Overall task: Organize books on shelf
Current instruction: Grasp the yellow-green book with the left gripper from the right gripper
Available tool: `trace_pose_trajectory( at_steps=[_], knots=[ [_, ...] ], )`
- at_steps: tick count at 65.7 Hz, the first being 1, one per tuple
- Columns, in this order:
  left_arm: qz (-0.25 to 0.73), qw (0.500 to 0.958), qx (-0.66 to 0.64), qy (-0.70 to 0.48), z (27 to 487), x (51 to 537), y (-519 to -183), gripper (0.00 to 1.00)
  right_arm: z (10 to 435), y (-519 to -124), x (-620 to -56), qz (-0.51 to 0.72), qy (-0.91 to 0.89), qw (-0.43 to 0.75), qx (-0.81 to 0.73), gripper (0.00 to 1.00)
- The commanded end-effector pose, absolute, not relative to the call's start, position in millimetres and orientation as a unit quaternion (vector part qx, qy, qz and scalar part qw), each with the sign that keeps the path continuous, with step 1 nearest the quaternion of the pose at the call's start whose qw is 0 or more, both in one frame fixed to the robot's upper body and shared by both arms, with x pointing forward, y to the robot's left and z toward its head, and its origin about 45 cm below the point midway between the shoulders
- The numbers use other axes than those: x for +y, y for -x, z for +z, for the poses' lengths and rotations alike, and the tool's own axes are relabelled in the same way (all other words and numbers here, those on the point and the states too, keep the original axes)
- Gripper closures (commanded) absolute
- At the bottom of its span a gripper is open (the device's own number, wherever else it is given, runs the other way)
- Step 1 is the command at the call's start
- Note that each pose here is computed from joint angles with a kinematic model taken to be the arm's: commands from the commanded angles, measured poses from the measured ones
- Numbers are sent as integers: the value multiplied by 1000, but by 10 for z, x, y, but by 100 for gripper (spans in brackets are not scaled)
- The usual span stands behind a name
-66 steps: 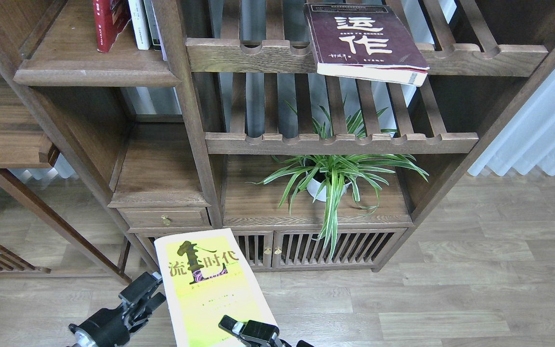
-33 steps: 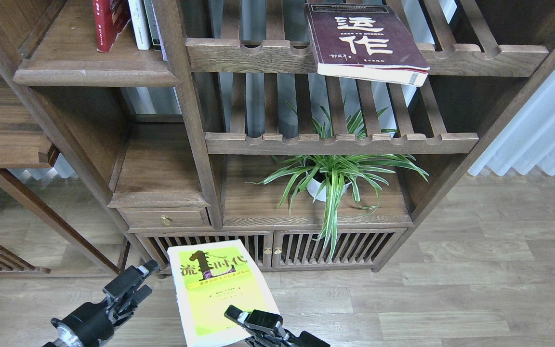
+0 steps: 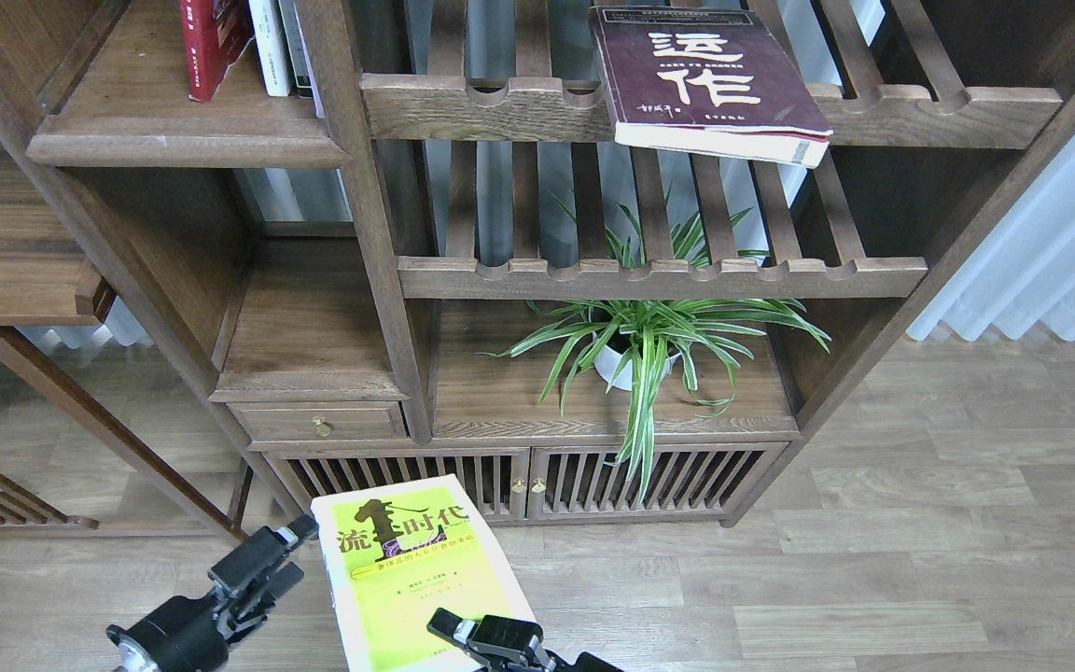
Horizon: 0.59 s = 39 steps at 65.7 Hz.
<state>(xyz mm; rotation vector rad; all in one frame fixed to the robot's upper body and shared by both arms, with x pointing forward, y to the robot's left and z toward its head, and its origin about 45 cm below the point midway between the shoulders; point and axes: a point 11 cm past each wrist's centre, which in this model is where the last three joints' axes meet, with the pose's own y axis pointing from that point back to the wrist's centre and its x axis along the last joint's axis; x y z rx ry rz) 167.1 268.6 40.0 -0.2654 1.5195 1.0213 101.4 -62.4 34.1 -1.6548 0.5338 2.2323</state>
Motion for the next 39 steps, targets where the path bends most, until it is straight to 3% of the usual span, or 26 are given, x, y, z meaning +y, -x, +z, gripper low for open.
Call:
trace_pose_trajectory(
  at_steps=[1,13,29,34,39],
  knots=[
    [438,598,662,109,347,2628,-1621,10,335,-957,-599,783,576,150,182,95],
    [429,595,671,105,277,2495,-1576,11,325,-915,-594,783,577,144,181,95],
    [419,588,686,92,145,2298,-1471,39,306,-833,-592,786,575,139,181,95],
    [422,586,685,97,133,2268,-1461,53,298,-798,-591,788,572,137,181,95],
    [436,579,680,109,118,2296,-1465,85,292,-770,-589,789,572,134,181,94]
  ],
)
